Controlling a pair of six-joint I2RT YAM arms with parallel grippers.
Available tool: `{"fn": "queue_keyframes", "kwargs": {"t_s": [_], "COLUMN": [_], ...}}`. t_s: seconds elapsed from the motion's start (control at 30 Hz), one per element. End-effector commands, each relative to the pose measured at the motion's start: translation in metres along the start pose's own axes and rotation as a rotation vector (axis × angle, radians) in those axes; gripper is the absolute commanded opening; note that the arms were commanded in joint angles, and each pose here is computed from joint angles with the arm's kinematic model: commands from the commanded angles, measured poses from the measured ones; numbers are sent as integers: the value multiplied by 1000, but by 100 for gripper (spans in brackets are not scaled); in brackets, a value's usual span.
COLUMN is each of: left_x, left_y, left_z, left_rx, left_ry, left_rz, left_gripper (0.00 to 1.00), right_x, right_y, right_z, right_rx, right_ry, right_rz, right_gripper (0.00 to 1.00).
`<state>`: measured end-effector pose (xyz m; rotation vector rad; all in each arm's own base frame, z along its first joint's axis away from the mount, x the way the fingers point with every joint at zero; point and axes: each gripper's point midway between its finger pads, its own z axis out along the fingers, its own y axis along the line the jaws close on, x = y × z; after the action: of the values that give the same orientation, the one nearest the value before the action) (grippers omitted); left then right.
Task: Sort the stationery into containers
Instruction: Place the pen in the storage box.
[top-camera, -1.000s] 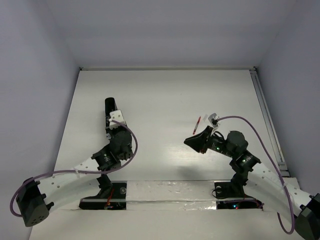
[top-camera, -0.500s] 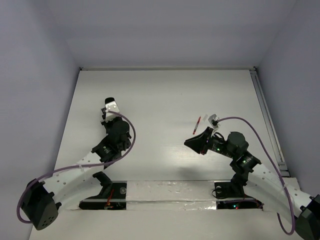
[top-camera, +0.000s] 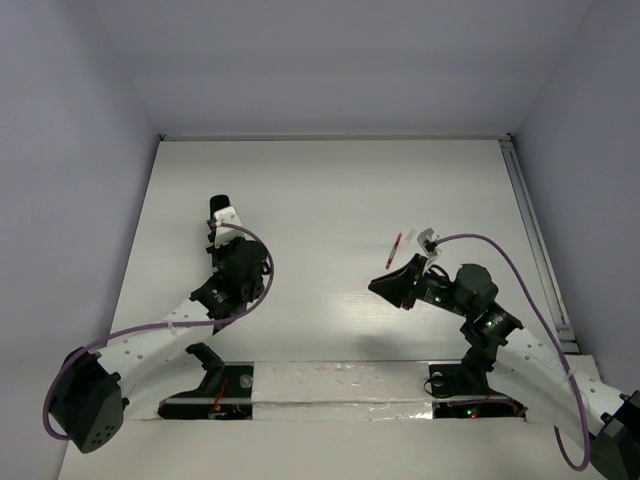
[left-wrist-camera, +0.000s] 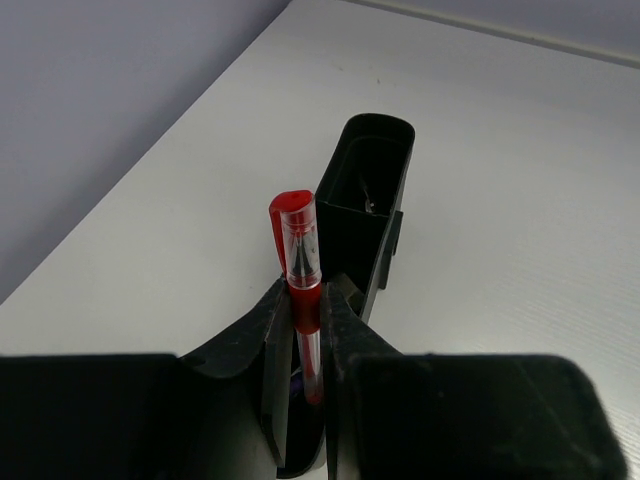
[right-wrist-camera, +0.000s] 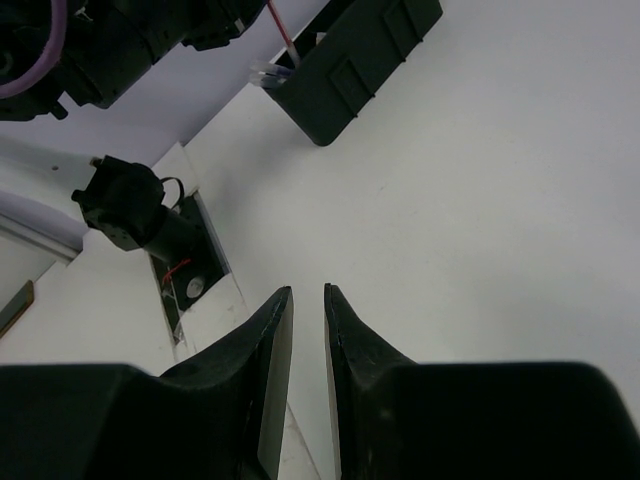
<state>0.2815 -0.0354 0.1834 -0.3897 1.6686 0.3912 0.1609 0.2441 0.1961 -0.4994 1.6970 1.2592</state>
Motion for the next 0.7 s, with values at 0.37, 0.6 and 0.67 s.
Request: {"fn": "queue_keyframes", "kwargs": {"t_s": [0.37, 0.6, 0.67], "left_x": [12, 0, -13], "left_y": [-9, -9, -8], "left_z": [7, 3, 1], "left_rx": [6, 17, 21], "left_ry": [50, 47, 37], "left_rz": [-46, -115, -146], "left_gripper": [34, 85, 88], "right_x": [-13, -13, -11], "right_y": [4, 0, -2], "right_z": [-1, 0, 1], "right_rx": [-3, 13, 21], "right_ry": [-53, -49, -45], "right_rz": [-24, -21, -17], "right_gripper": [25, 25, 25]}}
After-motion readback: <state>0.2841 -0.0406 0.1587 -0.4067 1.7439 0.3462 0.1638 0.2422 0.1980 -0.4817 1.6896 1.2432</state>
